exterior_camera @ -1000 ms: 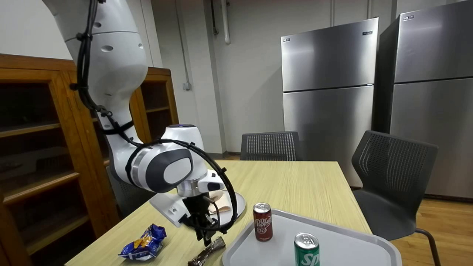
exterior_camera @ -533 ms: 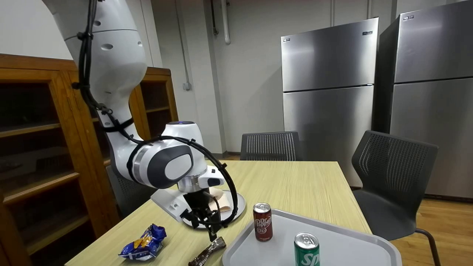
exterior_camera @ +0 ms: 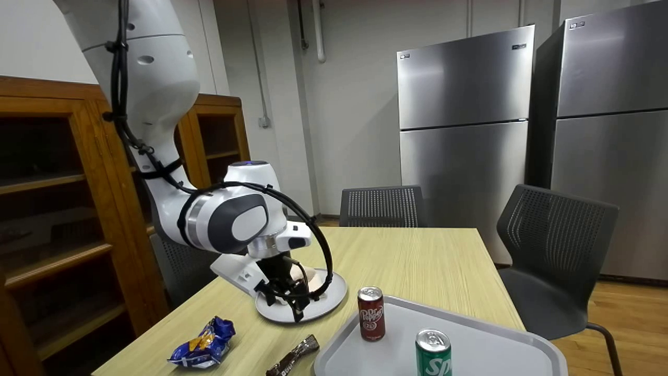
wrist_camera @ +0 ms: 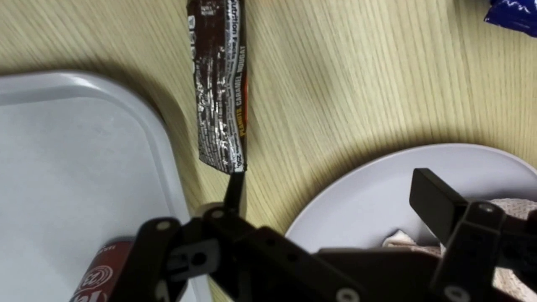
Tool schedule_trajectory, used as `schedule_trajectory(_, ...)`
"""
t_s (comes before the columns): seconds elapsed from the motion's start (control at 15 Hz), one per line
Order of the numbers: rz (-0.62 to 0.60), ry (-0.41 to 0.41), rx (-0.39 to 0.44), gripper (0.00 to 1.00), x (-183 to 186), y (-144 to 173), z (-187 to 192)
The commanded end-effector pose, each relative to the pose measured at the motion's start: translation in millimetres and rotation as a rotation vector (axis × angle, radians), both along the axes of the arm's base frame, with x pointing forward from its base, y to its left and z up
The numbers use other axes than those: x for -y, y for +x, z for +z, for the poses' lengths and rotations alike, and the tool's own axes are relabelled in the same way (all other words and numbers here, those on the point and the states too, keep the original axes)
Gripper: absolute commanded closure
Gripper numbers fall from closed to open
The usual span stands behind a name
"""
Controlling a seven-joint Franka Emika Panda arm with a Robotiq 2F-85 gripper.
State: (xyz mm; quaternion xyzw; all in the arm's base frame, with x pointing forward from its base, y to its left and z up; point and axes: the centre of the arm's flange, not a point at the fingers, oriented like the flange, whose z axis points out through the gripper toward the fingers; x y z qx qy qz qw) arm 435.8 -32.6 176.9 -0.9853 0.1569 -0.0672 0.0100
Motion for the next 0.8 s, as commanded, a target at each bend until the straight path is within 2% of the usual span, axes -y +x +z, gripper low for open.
schedule_trajectory(0.0, -0.001, 0.000, -0.002, 0.00, 0.2, -0.5, -0.9)
schedule_trajectory(0.73, -0.001, 0.000, -0.008, 0.00, 0.7, -1.5, -3.4)
